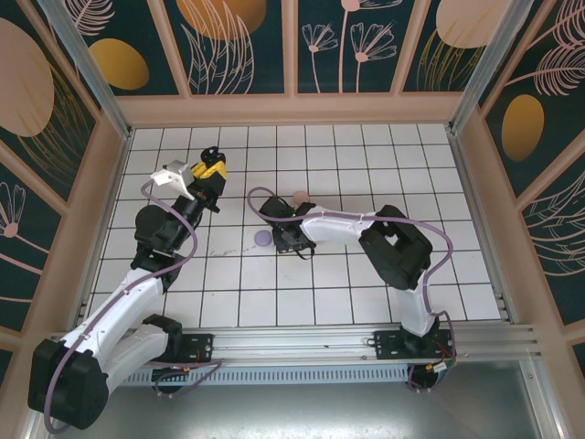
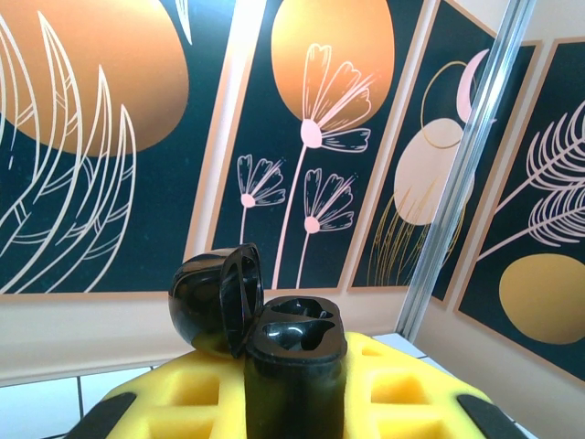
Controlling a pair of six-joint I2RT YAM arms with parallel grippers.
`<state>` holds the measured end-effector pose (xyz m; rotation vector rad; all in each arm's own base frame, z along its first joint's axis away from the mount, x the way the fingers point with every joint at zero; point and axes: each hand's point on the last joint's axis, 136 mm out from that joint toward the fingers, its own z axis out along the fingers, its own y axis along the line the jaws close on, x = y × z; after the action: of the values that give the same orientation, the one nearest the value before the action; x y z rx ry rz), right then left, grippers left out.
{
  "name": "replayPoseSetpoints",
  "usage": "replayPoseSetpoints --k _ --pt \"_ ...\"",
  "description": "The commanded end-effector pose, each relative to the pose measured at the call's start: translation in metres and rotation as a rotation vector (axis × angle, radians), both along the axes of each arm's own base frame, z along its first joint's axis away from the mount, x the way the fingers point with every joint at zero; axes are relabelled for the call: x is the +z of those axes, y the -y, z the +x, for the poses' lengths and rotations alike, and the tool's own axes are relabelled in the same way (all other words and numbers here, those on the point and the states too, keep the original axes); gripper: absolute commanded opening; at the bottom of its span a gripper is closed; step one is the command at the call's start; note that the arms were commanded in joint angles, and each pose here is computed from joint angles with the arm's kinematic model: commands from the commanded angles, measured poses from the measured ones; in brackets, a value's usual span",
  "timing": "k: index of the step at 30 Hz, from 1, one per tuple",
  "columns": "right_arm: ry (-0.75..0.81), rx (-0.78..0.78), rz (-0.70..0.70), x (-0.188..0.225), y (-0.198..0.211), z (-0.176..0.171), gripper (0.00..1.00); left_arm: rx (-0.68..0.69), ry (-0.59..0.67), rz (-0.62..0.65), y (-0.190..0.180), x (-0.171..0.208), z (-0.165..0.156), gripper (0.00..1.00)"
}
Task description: Insert the wireless bluetooth earbuds into the charging case
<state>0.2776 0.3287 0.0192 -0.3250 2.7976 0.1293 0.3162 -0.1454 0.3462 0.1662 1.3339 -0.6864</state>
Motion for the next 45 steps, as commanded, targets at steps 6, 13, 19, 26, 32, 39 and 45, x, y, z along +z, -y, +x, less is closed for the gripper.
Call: replayPoseSetpoints --k 6,13,19,26,32,39,45 --pt "0.181 -0.028 0.104 0.079 -0.001 0.016 0.17 -0.116 0.127 0.042 0.015 0.009 -0.026 0.00" --pt "0.347 -0.011 0.207 0.162 0.006 0.023 0.17 -0.224 0.200 0.110 0.031 0.002 -0.045 0.00" --pt "0.518 0.025 0.319 0.248 0.015 0.023 0.17 -0.315 0.251 0.172 0.045 -0.008 -0.061 0.00" --pt "0.662 0.079 0.440 0.326 0.021 0.014 0.17 -0.394 0.287 0.275 0.075 -0.029 -0.076 0.00" --pt "0.757 0.201 0.533 0.360 0.014 -0.009 0.17 -0.426 0.297 0.306 0.096 -0.039 -0.077 0.00" --pt "0.840 0.362 0.620 0.373 0.002 -0.041 0.18 -0.424 0.354 0.357 0.112 -0.038 -0.075 0.00" --pt "0.867 0.430 0.639 0.369 -0.007 -0.053 0.18 -0.447 0.388 0.368 0.126 -0.030 -0.076 0.00"
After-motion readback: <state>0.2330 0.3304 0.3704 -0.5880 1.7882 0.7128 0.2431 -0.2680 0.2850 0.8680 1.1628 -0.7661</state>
